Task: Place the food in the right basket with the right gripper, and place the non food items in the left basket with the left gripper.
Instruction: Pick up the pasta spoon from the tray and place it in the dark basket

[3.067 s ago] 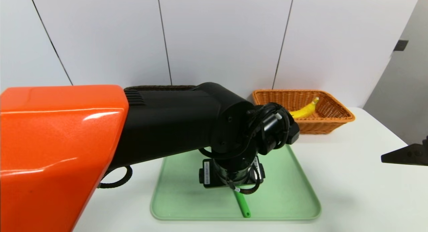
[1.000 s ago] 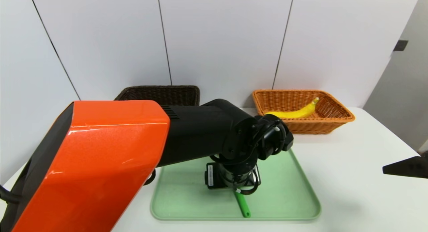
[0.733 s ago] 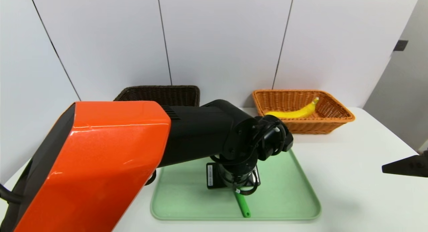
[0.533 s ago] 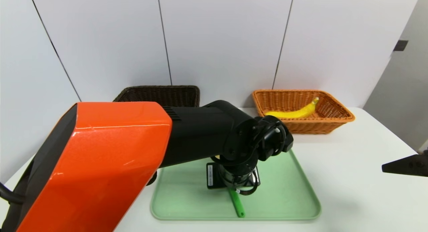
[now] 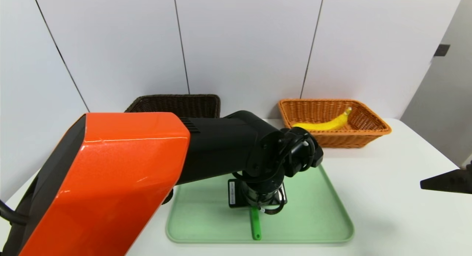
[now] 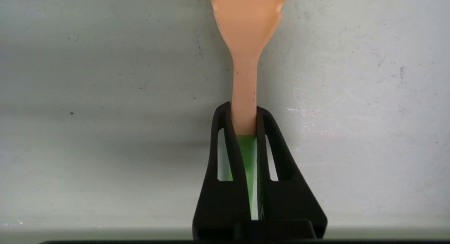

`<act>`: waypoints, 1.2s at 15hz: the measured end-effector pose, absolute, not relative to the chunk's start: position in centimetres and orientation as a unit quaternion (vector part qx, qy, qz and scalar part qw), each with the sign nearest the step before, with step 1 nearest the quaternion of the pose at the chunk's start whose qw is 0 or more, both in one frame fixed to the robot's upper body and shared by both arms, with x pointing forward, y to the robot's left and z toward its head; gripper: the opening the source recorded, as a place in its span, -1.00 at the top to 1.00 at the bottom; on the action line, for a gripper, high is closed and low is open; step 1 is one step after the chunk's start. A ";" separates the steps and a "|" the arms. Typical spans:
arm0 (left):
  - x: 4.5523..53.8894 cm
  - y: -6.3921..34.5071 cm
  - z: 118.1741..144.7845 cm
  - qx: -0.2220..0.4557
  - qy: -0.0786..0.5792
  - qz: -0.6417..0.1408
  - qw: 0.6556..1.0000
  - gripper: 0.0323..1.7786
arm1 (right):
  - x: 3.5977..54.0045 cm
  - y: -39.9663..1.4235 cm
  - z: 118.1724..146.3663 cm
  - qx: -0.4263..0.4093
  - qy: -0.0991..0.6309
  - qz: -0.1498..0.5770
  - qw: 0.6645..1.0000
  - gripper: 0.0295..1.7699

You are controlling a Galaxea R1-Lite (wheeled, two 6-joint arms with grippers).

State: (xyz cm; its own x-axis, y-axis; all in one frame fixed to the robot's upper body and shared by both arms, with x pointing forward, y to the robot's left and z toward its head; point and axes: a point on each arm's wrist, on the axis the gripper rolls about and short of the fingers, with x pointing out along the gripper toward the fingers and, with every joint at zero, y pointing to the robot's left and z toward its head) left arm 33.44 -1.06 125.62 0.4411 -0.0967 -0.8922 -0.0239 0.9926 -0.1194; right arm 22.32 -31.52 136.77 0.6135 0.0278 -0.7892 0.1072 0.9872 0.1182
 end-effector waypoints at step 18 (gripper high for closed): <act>32.9 3.1 131.8 -0.078 0.495 -0.027 0.865 0.90 | 22.8 -31.5 136.3 0.077 0.452 -0.028 0.888 -0.92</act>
